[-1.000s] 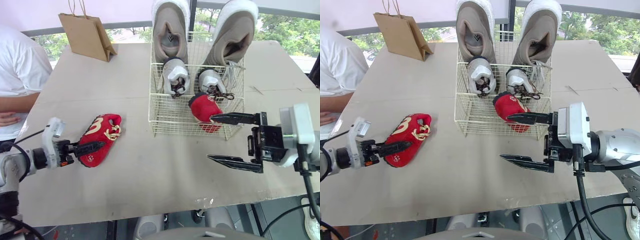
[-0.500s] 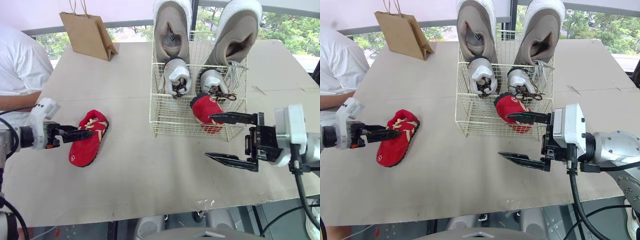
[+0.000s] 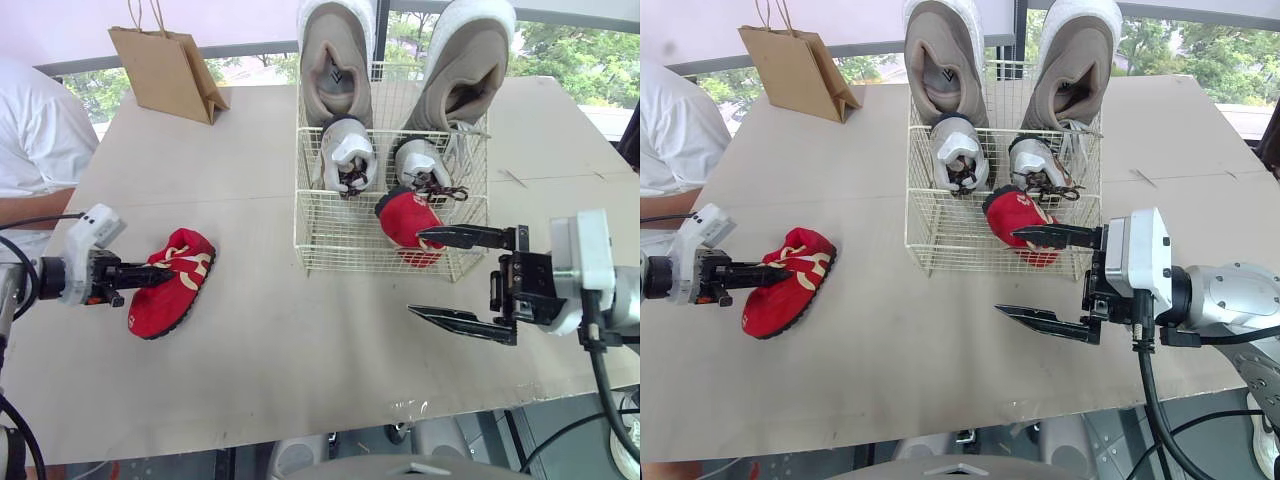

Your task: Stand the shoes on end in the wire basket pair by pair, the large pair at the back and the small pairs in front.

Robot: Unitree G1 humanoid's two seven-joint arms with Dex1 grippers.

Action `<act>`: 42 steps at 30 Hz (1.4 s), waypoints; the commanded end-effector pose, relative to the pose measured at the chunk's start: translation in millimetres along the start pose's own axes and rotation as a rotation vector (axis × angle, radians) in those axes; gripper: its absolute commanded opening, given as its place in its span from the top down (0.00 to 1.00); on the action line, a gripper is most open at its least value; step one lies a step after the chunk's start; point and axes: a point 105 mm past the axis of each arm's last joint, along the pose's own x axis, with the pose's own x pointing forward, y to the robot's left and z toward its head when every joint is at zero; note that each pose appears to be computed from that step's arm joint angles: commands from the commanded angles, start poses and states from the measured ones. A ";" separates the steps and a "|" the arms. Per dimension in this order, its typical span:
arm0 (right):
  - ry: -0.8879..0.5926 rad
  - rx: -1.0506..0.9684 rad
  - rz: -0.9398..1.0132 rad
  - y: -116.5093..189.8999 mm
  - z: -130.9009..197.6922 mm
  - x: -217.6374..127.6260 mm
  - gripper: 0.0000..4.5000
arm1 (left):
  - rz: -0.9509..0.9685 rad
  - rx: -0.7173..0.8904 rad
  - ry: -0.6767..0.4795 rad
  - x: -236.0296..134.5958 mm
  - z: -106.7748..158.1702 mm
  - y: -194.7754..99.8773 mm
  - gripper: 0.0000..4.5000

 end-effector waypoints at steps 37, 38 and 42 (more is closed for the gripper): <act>0.106 0.012 -0.161 -9.3 4.5 -30.8 0.16 | 0.132 0.910 -1.446 89.1 117.6 -237.6 0.95; 0.107 0.015 -0.169 -9.2 4.1 -31.5 0.16 | 0.135 0.929 -1.448 94.4 115.7 -238.1 0.95; 0.101 0.040 -0.200 -9.7 2.8 -34.8 0.16 | 0.106 0.979 -1.404 111.4 99.9 -235.6 0.95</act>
